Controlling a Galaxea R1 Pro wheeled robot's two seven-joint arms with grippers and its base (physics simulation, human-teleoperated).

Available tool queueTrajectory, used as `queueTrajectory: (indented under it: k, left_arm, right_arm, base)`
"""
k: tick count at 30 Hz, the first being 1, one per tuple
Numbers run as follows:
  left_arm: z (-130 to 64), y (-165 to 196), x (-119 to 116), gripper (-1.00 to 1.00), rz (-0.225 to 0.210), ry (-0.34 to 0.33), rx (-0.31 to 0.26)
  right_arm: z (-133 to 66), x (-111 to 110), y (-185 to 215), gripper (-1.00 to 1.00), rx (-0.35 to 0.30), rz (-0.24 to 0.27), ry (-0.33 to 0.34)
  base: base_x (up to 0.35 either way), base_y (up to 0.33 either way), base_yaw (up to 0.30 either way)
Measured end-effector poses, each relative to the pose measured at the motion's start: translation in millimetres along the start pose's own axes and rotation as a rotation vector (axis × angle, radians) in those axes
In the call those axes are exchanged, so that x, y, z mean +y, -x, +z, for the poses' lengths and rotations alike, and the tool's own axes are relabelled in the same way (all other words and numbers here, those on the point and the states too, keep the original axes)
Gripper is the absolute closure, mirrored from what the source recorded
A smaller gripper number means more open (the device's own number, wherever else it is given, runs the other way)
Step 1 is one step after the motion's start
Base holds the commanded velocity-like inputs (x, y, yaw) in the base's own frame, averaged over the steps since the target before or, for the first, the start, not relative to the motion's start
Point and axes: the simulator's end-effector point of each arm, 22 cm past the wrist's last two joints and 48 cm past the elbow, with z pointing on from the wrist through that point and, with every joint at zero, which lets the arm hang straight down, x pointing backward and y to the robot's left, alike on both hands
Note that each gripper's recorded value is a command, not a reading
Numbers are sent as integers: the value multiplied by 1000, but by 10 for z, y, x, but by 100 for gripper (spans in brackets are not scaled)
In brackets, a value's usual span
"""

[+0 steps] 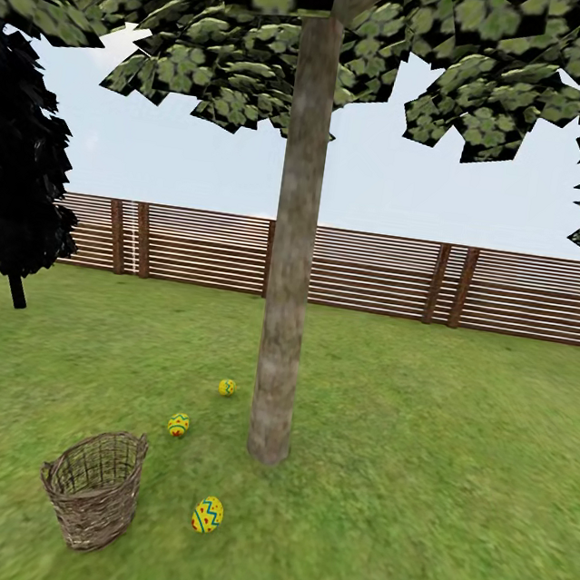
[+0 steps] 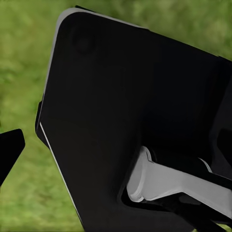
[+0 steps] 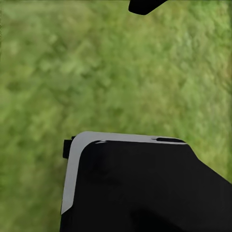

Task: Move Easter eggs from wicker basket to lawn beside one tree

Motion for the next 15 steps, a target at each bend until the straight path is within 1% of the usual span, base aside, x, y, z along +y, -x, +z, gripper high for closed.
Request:
queueTrajectory:
  k: [6, 9, 12, 15]
  left_arm:
    - [-2, -18, 15, -100, 10, -1, 8]
    - [-3, -28, 23, -100, 4, 1, 12]
    - [-11, 21, 99, -100, 2, 11, 4]
    - [-11, 27, 98, -100, 0, 11, 2]
  right_arm:
    - [0, 1, 0, -100, 0, 0, 0]
    - [0, 0, 0, -100, 0, 0, 0]
    - [0, 4, 0, -100, 0, 0, 1]
    - [0, -2, 0, -100, 0, 0, 0]
  base:
    - [0, 0, 0]
    - [0, 0, 0]
    - [0, 0, 0]
    - [0, 0, 0]
